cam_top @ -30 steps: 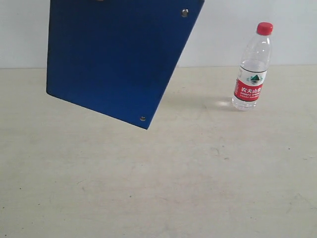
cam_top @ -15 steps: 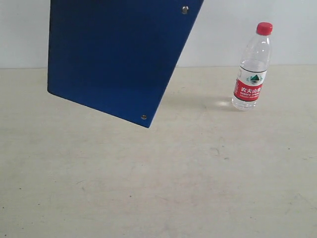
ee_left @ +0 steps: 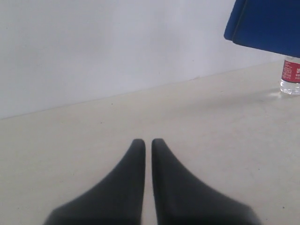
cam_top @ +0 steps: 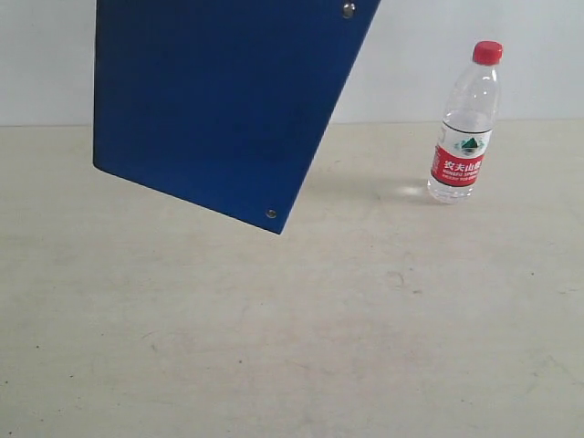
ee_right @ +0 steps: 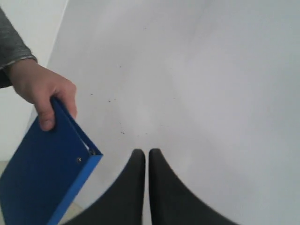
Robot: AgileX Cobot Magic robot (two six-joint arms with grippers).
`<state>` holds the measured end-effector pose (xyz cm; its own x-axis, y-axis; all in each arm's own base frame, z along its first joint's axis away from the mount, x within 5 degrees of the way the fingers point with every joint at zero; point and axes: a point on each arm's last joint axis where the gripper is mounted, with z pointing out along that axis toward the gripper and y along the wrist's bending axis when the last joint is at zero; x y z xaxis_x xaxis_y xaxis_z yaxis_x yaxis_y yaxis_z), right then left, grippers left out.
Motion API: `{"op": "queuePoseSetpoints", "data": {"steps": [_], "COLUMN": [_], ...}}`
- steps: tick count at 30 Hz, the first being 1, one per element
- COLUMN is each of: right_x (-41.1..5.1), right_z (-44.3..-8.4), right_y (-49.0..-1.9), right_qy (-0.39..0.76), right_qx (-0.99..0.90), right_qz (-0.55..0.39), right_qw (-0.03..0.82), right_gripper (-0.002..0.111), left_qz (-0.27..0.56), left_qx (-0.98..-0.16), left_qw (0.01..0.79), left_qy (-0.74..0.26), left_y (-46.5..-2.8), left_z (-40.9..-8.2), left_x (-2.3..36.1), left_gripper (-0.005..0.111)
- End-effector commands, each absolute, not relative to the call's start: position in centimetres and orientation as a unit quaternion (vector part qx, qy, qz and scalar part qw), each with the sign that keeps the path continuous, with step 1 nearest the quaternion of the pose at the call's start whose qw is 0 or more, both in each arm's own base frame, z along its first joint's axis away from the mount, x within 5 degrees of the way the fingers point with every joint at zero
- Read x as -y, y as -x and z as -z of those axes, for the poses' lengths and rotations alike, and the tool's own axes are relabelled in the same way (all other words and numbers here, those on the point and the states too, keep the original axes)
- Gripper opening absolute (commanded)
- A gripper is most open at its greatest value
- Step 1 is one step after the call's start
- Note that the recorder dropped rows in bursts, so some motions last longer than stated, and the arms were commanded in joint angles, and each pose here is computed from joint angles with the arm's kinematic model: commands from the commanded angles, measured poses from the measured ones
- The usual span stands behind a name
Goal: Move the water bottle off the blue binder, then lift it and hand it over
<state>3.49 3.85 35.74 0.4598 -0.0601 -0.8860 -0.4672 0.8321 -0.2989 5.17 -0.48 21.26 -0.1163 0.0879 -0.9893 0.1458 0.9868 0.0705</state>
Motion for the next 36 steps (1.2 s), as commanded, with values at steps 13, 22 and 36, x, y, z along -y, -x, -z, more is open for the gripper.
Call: {"op": "queuePoseSetpoints", "data": {"steps": [13, 22, 36], "right_x": [-2.0, -0.1, -0.7], "right_z": [-35.8, -29.2, -21.4], "right_y": [-1.2, -3.4, -5.6], "right_qy": [0.091, -0.024, 0.053], "right_qx": [-0.503, -0.583, -0.670], "right_qz": [-0.042, -0.055, -0.009], "right_qw": [0.858, 0.810, 0.741], "right_gripper": [0.000, 0.000, 0.000], "left_qz": [0.032, 0.032, 0.032], "left_qx": [-0.744, -0.744, -0.744], "left_qw": [0.663, 0.663, 0.663], "left_qy": [-0.078, -0.078, -0.078], "left_y": [-5.2, -5.2, -5.2], "left_z": [-21.2, -21.2, -21.2], "left_x": [0.6, 0.6, 0.6], "left_gripper": [0.004, 0.004, 0.004]}}
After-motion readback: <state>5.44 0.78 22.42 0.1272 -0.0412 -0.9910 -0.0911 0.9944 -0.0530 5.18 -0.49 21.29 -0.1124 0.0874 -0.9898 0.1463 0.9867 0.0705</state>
